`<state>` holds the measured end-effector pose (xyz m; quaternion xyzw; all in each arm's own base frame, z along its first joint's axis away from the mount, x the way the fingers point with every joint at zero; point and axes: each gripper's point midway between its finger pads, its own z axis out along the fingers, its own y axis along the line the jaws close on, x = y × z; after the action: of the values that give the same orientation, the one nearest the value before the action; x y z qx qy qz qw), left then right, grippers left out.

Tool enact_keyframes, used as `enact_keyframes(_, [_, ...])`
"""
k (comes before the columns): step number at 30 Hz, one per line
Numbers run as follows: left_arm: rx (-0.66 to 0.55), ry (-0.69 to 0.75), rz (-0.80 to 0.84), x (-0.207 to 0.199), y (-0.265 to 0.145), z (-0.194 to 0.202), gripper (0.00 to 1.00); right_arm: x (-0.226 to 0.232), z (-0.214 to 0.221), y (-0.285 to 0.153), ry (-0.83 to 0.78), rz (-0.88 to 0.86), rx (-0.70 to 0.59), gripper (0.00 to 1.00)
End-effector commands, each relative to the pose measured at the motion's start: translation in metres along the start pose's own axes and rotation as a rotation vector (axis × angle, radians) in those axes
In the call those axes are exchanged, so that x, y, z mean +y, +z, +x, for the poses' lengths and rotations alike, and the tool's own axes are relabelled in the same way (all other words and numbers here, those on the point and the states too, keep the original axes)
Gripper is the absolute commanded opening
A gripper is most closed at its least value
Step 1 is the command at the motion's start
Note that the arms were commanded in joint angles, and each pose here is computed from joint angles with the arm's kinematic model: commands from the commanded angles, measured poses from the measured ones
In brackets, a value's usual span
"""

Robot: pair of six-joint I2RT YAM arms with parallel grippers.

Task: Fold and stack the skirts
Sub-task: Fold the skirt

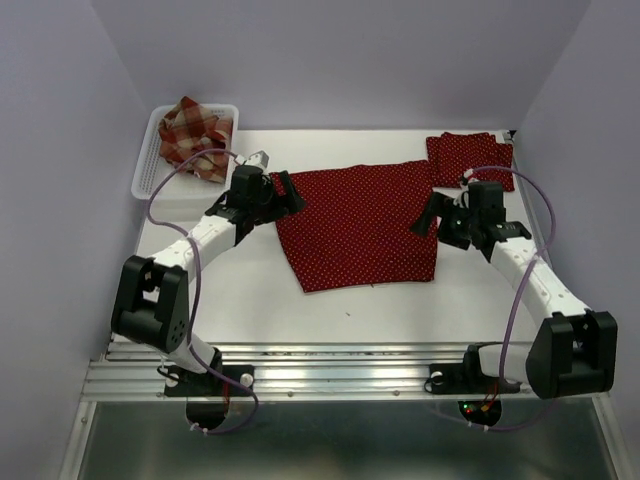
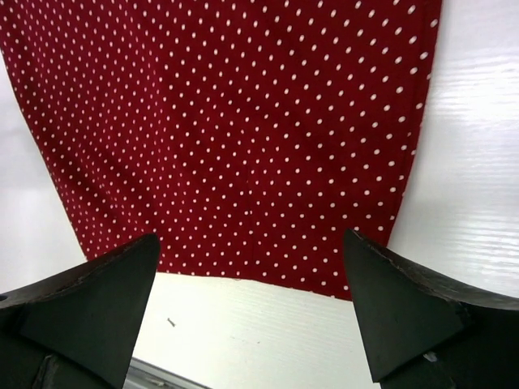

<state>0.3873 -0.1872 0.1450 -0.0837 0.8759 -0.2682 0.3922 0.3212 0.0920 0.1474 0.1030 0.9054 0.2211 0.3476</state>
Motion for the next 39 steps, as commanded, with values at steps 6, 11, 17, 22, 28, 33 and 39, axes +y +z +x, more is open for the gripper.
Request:
enact_keyframes(6, [-0.042, 0.060, -0.226, 0.028, 0.033, -0.037, 0.99, 0.048, 0.017, 0.028, -0.182, -0.056, 0.057, 1.00])
enact_keyframes(11, [-0.078, 0.022, -0.347, 0.055, 0.038, -0.066, 0.99, 0.109, 0.053, 0.039, -0.369, -0.114, 0.092, 1.00])
enact_keyframes(17, [-0.021, 0.047, -0.397, 0.080, 0.081, -0.077, 0.99, 0.180, 0.111, 0.056, -0.607, -0.112, 0.127, 1.00])
enact_keyframes(22, [-0.010, 0.036, -0.407, 0.087, 0.102, -0.080, 0.99, 0.221, 0.149, 0.064, -0.761, -0.124, 0.152, 1.00])
enact_keyframes(28, [-0.014, 0.004, -0.415, 0.098, 0.111, -0.084, 0.99, 0.250, 0.194, 0.080, -0.916, -0.106, 0.189, 1.00])
enact_keyframes(33, [0.001, 0.003, -0.416, 0.107, 0.119, -0.083, 0.99, 0.251, 0.213, 0.095, -0.908, -0.083, 0.242, 1.00])
enact_keyframes(39, [0.039, 0.015, -0.420, 0.115, 0.132, -0.074, 0.89, 0.243, 0.231, 0.108, -0.893, -0.068, 0.299, 1.00])
